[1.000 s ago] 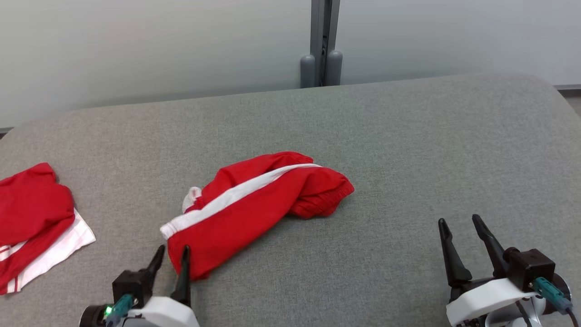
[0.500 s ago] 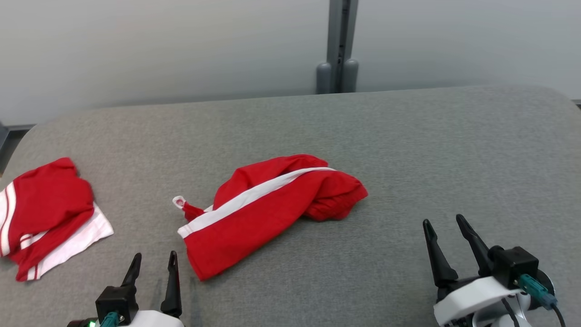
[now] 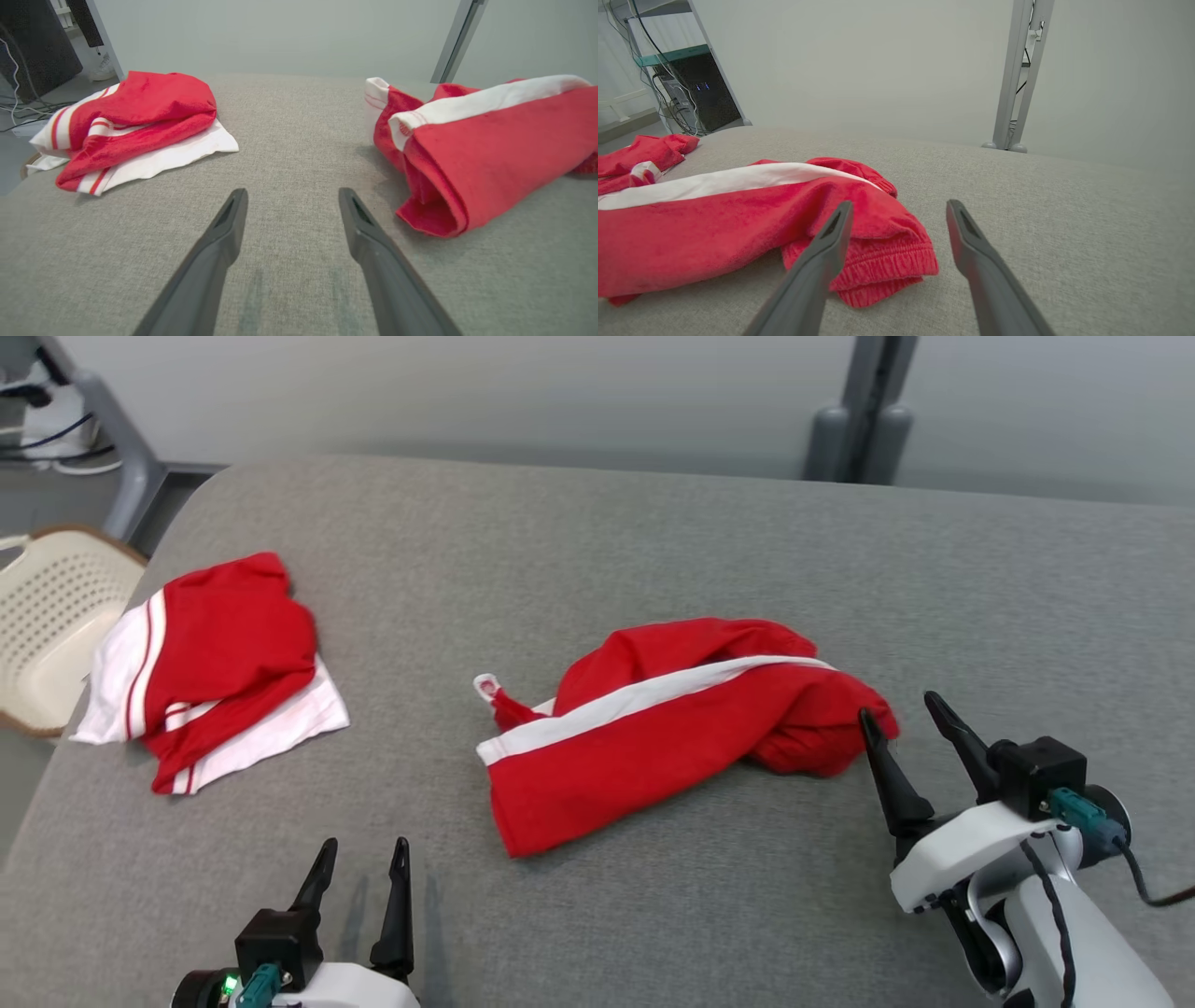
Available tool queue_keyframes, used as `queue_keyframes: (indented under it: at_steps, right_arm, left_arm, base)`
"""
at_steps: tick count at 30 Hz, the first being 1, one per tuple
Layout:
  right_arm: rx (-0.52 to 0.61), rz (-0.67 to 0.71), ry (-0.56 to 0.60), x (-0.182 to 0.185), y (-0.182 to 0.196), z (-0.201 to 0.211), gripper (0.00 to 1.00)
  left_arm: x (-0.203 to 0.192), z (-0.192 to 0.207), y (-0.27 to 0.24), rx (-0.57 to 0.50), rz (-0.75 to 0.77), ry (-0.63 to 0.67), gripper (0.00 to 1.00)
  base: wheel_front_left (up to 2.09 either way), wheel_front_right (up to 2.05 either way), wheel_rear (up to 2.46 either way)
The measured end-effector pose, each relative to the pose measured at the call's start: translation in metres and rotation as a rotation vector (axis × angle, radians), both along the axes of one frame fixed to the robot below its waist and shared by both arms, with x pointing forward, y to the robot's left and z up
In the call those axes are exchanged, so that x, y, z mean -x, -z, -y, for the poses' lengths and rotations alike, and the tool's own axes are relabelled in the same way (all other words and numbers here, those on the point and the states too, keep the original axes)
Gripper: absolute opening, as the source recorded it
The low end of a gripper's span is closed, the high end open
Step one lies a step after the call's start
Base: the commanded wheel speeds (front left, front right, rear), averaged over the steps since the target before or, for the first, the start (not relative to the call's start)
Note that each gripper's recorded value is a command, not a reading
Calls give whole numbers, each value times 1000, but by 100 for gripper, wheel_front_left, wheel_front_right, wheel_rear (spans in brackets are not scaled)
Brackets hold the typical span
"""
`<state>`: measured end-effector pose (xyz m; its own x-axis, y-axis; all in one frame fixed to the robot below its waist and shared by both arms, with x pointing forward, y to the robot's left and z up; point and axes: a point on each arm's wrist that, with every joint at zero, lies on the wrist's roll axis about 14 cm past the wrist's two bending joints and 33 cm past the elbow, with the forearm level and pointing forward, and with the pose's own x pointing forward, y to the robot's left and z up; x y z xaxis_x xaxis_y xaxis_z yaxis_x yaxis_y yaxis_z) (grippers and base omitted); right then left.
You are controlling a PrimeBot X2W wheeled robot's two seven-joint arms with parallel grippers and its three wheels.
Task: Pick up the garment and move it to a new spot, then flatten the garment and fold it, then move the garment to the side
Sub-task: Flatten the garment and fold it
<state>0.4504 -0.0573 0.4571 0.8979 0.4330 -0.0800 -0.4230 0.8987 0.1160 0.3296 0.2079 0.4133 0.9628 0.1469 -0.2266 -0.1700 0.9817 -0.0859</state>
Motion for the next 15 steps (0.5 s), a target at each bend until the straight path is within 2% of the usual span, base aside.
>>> queue_keyframes:
  at_steps: [7,8,9,10,11,12,15]
  right_arm:
    - [41,-84,-91,-15,30,-26,100]
    - [42,-89,-94,-17,32,-26,98]
    - [47,-97,-97,-18,35,-26,86]
    - [49,-104,-100,-18,38,-27,66]
    - [50,-109,-104,-18,39,-28,28]
    - [53,-112,-109,-18,41,-29,0]
    - [55,-128,-112,-16,46,-29,0]
  left_arm:
    - [8,-14,7,-1,-29,-53,100]
    - [7,-15,7,-3,-31,-57,100]
    - [7,-16,7,-2,-30,-62,100]
    - [6,-16,6,-2,-29,-66,100]
    - [5,-17,6,-1,-27,-67,100]
    - [4,-17,5,0,-24,-68,100]
    - [2,-15,4,3,-21,-66,100]
  base:
    - [0,0,0]
    - [0,0,0]
    - [0,0,0]
    - [0,0,0]
    - [0,0,0]
    - [0,0,0]
    - [0,0,0]
